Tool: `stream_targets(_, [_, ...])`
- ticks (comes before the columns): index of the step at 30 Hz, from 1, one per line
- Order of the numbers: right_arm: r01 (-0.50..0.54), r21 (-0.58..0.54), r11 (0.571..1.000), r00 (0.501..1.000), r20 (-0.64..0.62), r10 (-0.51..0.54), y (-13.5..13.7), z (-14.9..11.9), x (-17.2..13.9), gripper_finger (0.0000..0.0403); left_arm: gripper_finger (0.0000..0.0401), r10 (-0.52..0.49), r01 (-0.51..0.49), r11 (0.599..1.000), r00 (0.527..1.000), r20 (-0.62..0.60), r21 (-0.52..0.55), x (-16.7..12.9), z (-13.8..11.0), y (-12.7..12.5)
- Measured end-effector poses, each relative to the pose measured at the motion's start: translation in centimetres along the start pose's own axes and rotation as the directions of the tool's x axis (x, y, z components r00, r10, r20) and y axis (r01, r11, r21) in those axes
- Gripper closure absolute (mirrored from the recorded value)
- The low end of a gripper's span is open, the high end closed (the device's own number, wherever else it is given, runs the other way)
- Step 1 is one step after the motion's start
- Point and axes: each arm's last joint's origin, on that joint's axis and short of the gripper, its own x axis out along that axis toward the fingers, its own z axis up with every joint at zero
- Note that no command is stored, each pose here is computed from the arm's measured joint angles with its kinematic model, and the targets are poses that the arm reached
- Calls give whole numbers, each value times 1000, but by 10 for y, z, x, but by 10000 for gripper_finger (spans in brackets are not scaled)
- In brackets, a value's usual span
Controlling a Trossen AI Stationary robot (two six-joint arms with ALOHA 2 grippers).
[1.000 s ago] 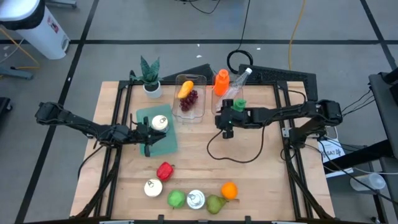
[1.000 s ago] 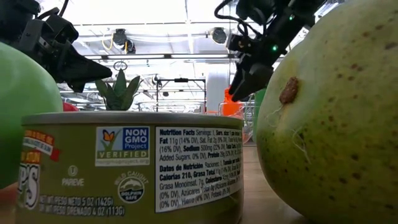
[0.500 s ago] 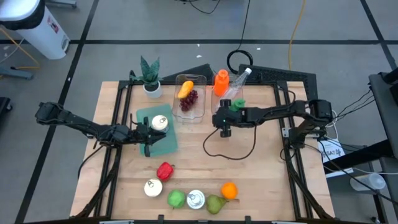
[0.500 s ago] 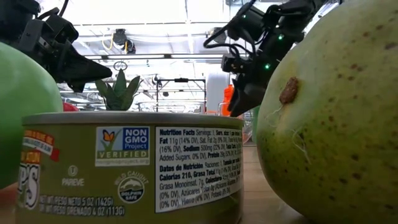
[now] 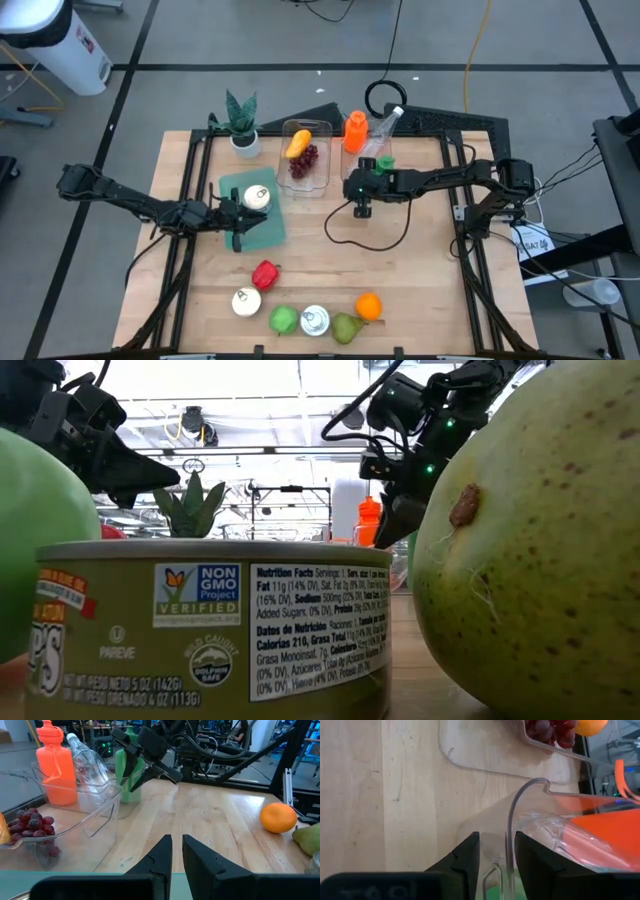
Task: Pick & Place Food Item
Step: Adjust the right transparent bin on the table
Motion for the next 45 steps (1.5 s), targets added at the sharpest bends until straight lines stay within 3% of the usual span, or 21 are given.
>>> stream_targets(20, [-37, 131, 991, 997, -66, 46, 4, -7, -1, 385, 352, 1, 0, 1000, 1000, 2, -17, 0, 0, 0])
stream_targets(37, [-151, 94, 984, 987, -41, 155, -3, 2, -22, 385, 352, 0, 1, 1000, 1000, 6, -17, 0, 1, 0])
stream_targets(45, [-160, 80, 984, 980, -103, 168, -7, 1, -29, 385, 352, 1, 0, 1000, 1000, 9, -22, 0, 1, 0])
